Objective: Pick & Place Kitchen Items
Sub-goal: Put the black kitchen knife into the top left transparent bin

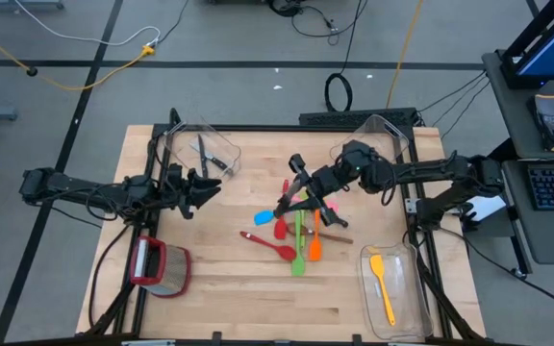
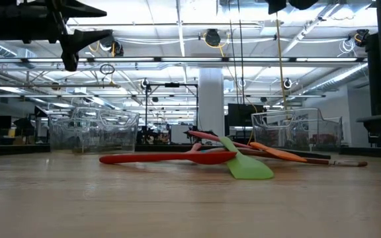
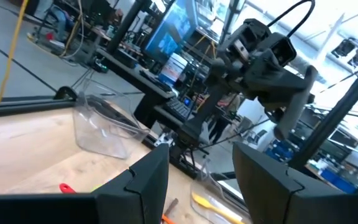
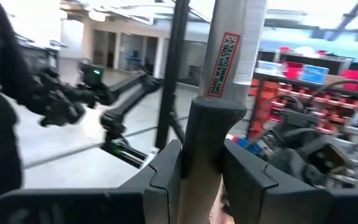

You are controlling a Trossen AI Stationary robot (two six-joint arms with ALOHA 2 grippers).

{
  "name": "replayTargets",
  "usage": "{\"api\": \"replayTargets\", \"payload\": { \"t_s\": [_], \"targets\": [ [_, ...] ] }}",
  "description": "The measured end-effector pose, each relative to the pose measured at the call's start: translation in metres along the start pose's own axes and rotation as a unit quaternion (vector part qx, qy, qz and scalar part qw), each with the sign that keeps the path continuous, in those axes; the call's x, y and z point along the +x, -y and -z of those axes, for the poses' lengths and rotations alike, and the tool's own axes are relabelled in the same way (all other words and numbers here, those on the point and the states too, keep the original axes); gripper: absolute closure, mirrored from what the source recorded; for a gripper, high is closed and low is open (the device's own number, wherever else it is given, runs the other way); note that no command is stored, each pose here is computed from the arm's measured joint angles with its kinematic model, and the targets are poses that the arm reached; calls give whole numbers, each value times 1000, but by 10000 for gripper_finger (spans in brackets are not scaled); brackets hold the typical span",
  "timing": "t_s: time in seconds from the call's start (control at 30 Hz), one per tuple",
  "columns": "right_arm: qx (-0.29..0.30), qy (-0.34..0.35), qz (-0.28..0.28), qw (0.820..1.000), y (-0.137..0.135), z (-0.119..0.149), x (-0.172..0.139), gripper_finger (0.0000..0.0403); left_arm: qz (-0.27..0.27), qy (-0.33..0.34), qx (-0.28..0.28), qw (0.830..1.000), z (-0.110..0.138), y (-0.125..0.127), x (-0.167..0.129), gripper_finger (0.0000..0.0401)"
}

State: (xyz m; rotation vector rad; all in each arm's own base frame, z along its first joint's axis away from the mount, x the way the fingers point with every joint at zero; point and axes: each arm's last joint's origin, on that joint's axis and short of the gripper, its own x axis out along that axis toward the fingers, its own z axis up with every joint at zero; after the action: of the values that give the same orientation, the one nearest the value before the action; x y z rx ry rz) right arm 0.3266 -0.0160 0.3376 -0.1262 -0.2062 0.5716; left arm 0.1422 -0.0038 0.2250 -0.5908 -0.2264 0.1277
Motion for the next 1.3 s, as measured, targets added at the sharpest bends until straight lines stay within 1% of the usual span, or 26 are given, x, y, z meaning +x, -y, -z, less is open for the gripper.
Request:
{"api": "replayTargets", "payload": {
  "t_s": [0.07, 0.27, 0.37, 0.53, 0.6, 0.73, 0.8, 0.87, 1.03, 1.17, 1.3],
  "targets": [
    [4, 7, -12, 1000, 2, -2, -2, 320, -3, 2, 0, 1000, 0, 0, 0, 219],
    [-6, 28, -78, 997, 2, -7, -6, 320, -4, 2, 0, 1000, 0, 0, 0, 219],
    [-1, 33, -105, 994, 0, -8, -6, 320, -4, 2, 5, 1000, 0, 0, 0, 219],
    [13, 34, -103, 994, 0, -9, -6, 320, -4, 2, 10, 1000, 0, 0, 0, 219],
    [23, 34, -77, 996, 2, -9, -6, 320, -4, 2, 15, 1000, 0, 0, 0, 219],
    [49, 25, 0, 998, 6, -6, -5, 320, -1, 7, 17, 1000, -1, 0, 0, 219],
    [60, 17, 47, 997, 8, -4, -4, 320, 4, 15, 28, 999, -3, 2, 0, 219],
    [72, 10, 81, 994, 9, -1, -4, 319, 8, 23, 44, 999, -5, 4, 2, 219],
    [116, -11, 149, 982, 13, 12, 0, 319, 17, 46, 93, 994, -12, 10, 10, 219],
    [137, -16, 199, 970, 16, 24, 6, 318, 9, 34, 138, 990, -14, 16, 23, 219],
    [158, -41, 250, 954, 19, 38, 8, 317, 1, 16, 183, 983, -14, 21, 41, 219]
  ]
}}
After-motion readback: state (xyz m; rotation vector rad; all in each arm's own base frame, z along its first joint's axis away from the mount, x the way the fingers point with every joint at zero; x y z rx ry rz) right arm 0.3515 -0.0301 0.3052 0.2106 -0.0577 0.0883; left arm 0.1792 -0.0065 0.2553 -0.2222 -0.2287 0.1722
